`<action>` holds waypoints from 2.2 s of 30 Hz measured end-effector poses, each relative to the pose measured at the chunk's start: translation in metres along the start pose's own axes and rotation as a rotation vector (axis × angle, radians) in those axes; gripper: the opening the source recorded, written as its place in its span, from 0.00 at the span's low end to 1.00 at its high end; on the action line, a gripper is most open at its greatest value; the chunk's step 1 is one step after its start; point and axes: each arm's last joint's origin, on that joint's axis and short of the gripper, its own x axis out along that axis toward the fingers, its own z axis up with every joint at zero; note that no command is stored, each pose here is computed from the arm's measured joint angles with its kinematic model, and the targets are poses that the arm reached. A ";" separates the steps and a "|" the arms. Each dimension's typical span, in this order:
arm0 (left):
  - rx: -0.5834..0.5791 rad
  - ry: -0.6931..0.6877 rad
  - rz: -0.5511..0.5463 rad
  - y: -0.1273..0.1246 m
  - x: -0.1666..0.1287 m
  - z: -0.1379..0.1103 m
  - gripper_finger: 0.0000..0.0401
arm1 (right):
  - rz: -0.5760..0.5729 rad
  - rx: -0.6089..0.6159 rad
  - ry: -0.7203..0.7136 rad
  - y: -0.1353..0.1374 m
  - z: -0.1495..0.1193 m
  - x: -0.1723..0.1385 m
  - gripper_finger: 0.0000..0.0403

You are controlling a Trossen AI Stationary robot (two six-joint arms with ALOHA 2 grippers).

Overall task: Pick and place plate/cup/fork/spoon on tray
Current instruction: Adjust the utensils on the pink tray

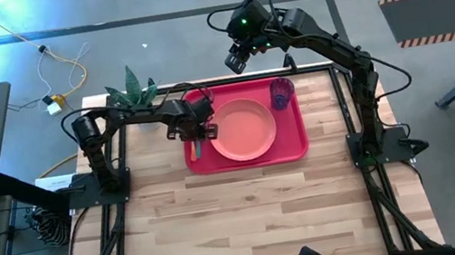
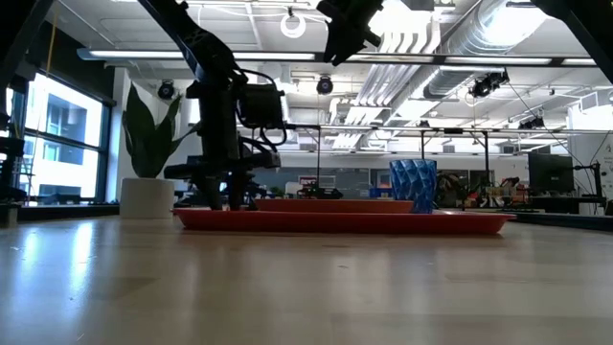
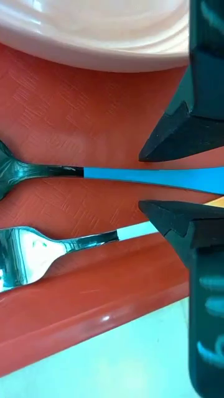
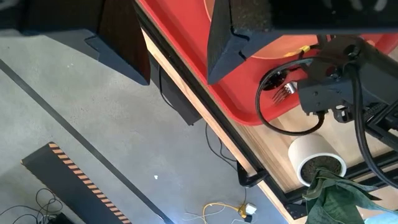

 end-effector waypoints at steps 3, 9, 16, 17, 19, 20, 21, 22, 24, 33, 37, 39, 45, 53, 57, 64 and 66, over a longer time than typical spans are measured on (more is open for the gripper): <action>0.003 0.018 -0.012 -0.001 -0.001 -0.002 0.26 | 0.000 0.000 0.000 0.000 0.000 0.000 0.37; 0.010 0.032 -0.023 -0.002 0.000 -0.004 0.26 | 0.000 0.003 0.000 0.000 0.000 0.000 0.37; 0.020 0.025 -0.032 -0.003 0.000 -0.003 0.26 | 0.000 0.007 0.000 0.000 0.000 0.000 0.37; 0.020 0.025 -0.033 -0.003 0.000 -0.003 0.26 | 0.000 0.007 0.000 0.000 0.000 0.000 0.37; 0.018 0.024 -0.035 -0.003 0.000 -0.003 0.26 | 0.000 0.007 0.000 0.000 0.000 0.000 0.37; 0.018 0.023 -0.035 -0.003 0.000 -0.003 0.26 | 0.000 0.007 0.000 0.000 0.000 0.000 0.37; 0.018 0.023 -0.035 -0.003 0.000 -0.003 0.26 | 0.000 0.007 0.000 0.000 0.000 0.000 0.37; 0.019 0.023 -0.035 -0.003 0.000 -0.003 0.26 | 0.000 0.007 0.000 0.000 0.000 0.000 0.37; 0.019 0.020 -0.033 -0.004 -0.001 -0.003 0.26 | 0.000 0.007 0.000 0.000 0.000 0.000 0.37; 0.045 -0.026 -0.036 -0.013 -0.014 0.005 0.26 | 0.000 0.007 0.000 0.000 0.000 0.000 0.37; 0.044 -0.032 -0.012 -0.012 -0.014 0.005 0.26 | 0.000 0.007 0.000 0.000 0.000 0.000 0.37; 0.044 -0.034 -0.007 -0.011 -0.014 0.005 0.26 | 0.000 0.007 0.000 0.000 0.000 0.000 0.37; 0.044 -0.036 -0.014 -0.013 -0.011 0.006 0.26 | 0.000 0.007 0.001 0.000 0.000 0.000 0.37; 0.044 -0.030 -0.024 -0.015 -0.006 0.007 0.26 | 0.000 0.007 0.001 0.000 0.000 0.000 0.37; 0.043 -0.026 -0.019 -0.014 -0.005 0.007 0.26 | 0.000 0.007 0.001 0.000 0.000 0.000 0.37; 0.024 -0.031 -0.054 -0.018 -0.004 0.007 0.26 | 0.000 0.007 0.001 0.000 0.000 0.000 0.37; 0.024 -0.029 -0.054 -0.018 -0.004 0.006 0.26 | 0.000 0.007 0.001 0.000 0.000 0.000 0.37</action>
